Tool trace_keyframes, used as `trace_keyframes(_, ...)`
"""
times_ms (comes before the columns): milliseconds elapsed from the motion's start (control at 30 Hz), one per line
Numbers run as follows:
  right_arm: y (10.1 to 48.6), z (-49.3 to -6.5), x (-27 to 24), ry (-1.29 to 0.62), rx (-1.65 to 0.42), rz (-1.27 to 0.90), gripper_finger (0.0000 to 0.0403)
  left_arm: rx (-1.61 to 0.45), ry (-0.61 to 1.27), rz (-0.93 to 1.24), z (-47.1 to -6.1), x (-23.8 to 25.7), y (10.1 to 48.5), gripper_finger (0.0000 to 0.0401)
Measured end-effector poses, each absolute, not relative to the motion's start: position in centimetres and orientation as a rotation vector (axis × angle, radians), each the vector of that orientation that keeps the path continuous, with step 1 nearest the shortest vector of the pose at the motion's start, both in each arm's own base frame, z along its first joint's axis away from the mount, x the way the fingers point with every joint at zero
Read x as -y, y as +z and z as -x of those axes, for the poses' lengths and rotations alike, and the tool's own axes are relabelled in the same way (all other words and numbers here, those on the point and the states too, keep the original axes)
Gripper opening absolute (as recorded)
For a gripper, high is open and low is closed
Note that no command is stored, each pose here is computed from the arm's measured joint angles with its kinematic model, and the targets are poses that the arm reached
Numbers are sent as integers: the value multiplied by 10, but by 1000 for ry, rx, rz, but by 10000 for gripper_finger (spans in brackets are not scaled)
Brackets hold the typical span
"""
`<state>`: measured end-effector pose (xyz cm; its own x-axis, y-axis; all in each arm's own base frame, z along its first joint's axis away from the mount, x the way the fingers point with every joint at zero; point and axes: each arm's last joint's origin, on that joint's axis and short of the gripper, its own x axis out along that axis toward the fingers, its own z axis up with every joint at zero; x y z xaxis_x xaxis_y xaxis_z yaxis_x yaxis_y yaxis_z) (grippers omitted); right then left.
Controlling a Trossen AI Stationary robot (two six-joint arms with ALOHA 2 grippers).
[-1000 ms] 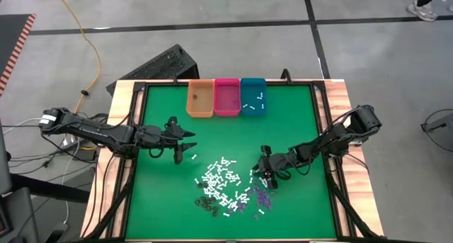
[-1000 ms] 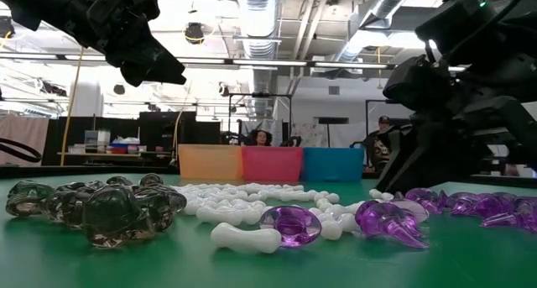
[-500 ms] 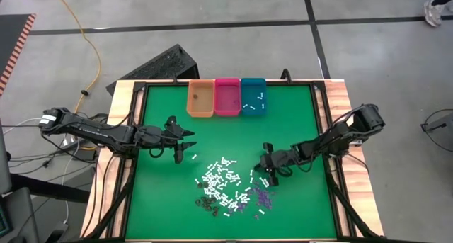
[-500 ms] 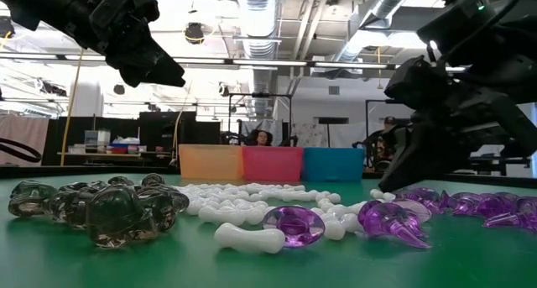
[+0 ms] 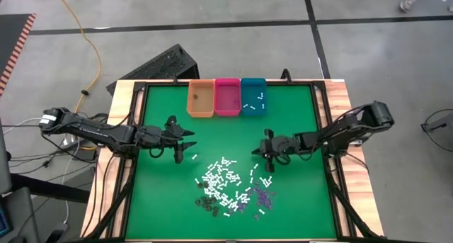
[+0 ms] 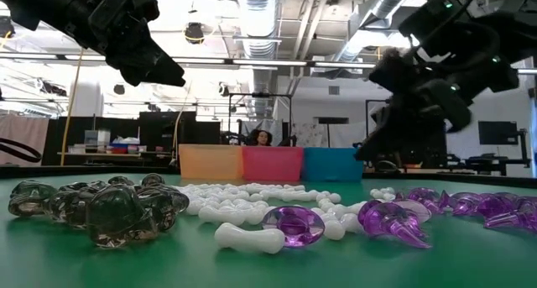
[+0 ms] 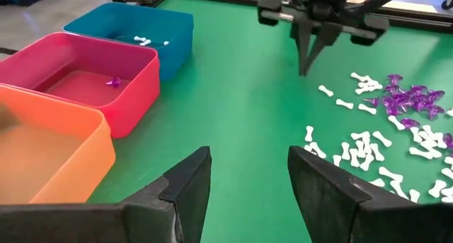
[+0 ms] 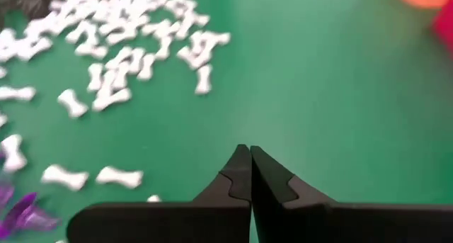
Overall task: Sort Halloween decoration
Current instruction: Put the white bone toy into the blue bin
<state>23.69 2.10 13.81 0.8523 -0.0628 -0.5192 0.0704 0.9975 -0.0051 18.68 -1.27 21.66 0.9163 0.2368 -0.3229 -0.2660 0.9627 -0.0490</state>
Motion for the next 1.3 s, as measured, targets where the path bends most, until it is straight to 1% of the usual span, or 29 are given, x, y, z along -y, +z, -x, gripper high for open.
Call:
trace_keyframes(133,150,-233,-10,-115,-516,-31,29,-321,259,93,-187,13,217,179)
trace_keyframes(300,154,-227,-13,-65,-549,-67,62,-322,254,94,-187,13,216,179)
trace_keyframes(533,143,-228,-32,82,-609,-46,123,-322,256,95,-187,13,216,179)
trace_keyframes(633,130,-229,-38,108,-666,-28,155,-320,262,105,-187,13,216,179)
trace_keyframes(767,120,-233,-43,135,-674,12,197,-315,288,109,-187,12,217,179)
trace_keyframes(900,113,-236,-42,134,-680,28,222,-314,299,112,-187,12,216,179)
trace_keyframes(1000,108,-238,-39,122,-698,23,222,-319,299,112,-186,12,216,179)
trace_keyframes(1100,101,-237,-39,117,-736,25,205,-319,299,110,-186,12,216,179)
trace_keyframes(1167,98,-238,-39,115,-752,26,184,-320,298,105,-186,12,216,179)
trace_keyframes(1300,95,-237,-41,118,-765,30,123,-328,298,101,-186,12,215,179)
